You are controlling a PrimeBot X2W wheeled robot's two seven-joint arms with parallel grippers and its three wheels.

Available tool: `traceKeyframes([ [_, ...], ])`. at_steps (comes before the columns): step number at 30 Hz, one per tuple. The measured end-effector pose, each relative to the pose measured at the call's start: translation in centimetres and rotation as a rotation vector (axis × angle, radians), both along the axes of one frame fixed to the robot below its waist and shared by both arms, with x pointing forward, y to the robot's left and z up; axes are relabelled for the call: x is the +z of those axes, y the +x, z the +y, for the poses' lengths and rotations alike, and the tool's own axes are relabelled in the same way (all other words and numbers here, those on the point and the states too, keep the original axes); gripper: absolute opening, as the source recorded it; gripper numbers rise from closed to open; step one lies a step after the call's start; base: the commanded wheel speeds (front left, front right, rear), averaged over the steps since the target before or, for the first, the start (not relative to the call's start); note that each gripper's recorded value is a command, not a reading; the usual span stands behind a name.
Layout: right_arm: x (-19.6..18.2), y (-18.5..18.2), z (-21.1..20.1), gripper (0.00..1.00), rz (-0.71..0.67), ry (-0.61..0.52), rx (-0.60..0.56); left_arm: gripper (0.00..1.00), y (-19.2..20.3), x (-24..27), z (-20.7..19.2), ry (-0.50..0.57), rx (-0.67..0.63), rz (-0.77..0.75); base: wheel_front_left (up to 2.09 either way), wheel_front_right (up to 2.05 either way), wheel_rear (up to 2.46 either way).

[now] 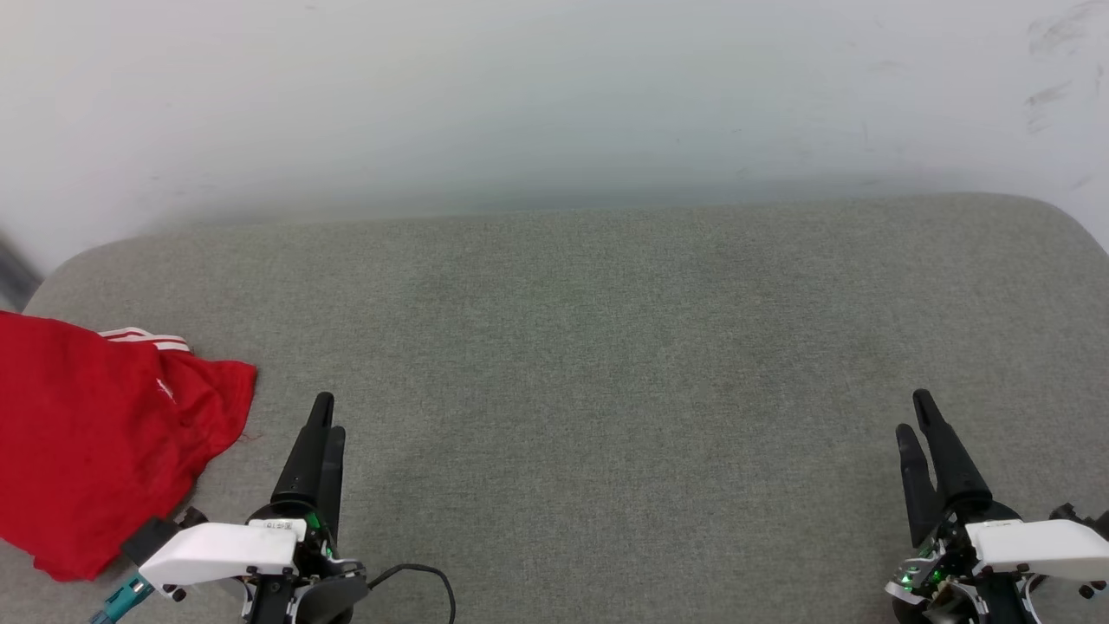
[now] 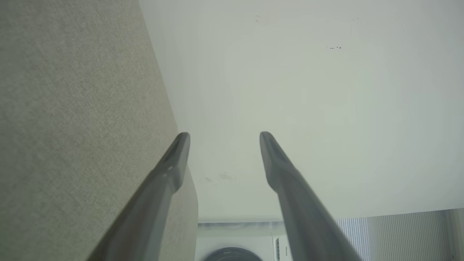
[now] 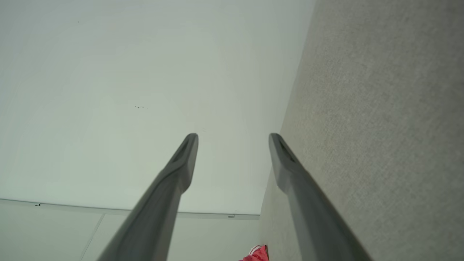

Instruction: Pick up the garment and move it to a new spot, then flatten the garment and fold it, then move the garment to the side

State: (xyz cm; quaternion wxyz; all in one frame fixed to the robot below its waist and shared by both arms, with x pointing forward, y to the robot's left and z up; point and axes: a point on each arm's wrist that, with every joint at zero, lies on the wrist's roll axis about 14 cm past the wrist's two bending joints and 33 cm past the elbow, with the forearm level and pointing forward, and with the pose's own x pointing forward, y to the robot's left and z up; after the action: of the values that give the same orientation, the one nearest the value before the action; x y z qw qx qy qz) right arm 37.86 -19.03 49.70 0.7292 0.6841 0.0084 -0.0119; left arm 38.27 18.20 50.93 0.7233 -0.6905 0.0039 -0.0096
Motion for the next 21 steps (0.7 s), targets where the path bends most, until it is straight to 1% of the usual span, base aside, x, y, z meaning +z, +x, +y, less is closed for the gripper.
traceKeyframes([
  [3, 0.2, 0.0, 0.1, 1.0, -0.005, -0.028, 0.0, 1.0, 0.0, 0.4, 0.0, 0.017, 0.003, -0.013, 0.0, 0.0, 0.0],
  [11, 1.5, 0.3, 0.2, 1.0, -0.044, -0.24, 0.001, 1.0, 0.1, 2.3, 0.1, 0.141, 0.028, -0.073, 0.0, 0.0, 0.0],
  [16, 2.3, 0.4, 0.3, 1.0, -0.07, -0.372, -0.003, 1.0, 0.1, 2.9, -0.2, 0.255, 0.028, -0.096, 0.0, 0.0, 0.0],
  [21, 3.0, 0.5, 0.4, 1.0, -0.092, -0.491, -0.005, 1.0, -0.1, 3.1, -0.5, 0.392, 0.021, -0.106, 0.0, 0.0, 0.0],
])
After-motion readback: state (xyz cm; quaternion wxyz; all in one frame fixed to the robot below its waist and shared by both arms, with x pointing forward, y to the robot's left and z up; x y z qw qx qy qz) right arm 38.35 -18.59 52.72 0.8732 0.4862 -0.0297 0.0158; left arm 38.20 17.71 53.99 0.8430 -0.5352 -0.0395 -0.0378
